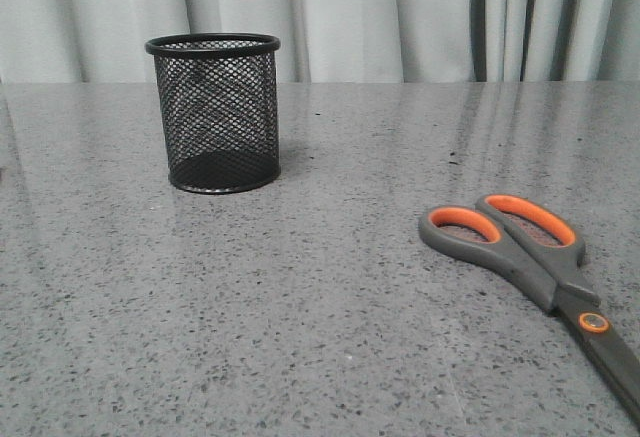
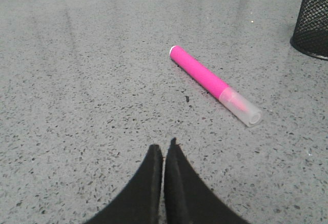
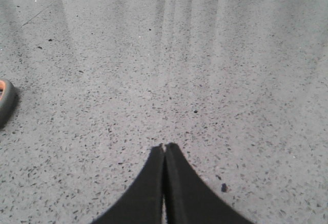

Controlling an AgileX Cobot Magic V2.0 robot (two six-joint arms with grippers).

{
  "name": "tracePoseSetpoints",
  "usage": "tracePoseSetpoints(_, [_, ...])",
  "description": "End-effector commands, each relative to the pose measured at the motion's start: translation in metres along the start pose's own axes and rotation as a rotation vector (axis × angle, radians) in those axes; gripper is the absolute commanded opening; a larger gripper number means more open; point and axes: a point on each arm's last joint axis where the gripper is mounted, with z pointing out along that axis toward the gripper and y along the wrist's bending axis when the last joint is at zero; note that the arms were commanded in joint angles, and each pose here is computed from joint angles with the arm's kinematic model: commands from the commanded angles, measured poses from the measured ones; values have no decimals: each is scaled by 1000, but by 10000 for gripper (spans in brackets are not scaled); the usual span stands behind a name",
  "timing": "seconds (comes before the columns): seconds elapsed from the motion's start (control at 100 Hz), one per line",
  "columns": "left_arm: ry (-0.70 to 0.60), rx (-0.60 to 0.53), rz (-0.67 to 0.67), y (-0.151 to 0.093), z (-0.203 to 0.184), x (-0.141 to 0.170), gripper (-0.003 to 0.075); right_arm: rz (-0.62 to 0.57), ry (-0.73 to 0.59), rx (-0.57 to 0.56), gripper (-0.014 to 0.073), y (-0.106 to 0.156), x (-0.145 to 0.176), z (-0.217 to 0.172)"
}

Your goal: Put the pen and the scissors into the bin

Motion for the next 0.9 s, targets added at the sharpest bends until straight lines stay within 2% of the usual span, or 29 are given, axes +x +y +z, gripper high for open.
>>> tracePoseSetpoints(0.0, [-35, -2, -26, -1, 2, 9, -19, -9, -44, 7, -59, 0, 0, 0])
tracePoseSetpoints(0.59, [-35, -2, -26, -1, 2, 9, -19, -9, -49, 7, -59, -1, 0, 0])
tracePoseSetpoints(0.66, [-35, -2, -26, -1, 2, 9, -19, -36, -107, 20, -59, -1, -5, 0])
tracePoseSetpoints(0.8, [-35, -2, -26, -1, 2, 9, -19, -43, -330, 34, -59, -2, -25, -4])
tracePoseSetpoints(0.89, [-35, -2, -26, -1, 2, 9, -19, 21, -496, 37, -59, -4, -39, -10])
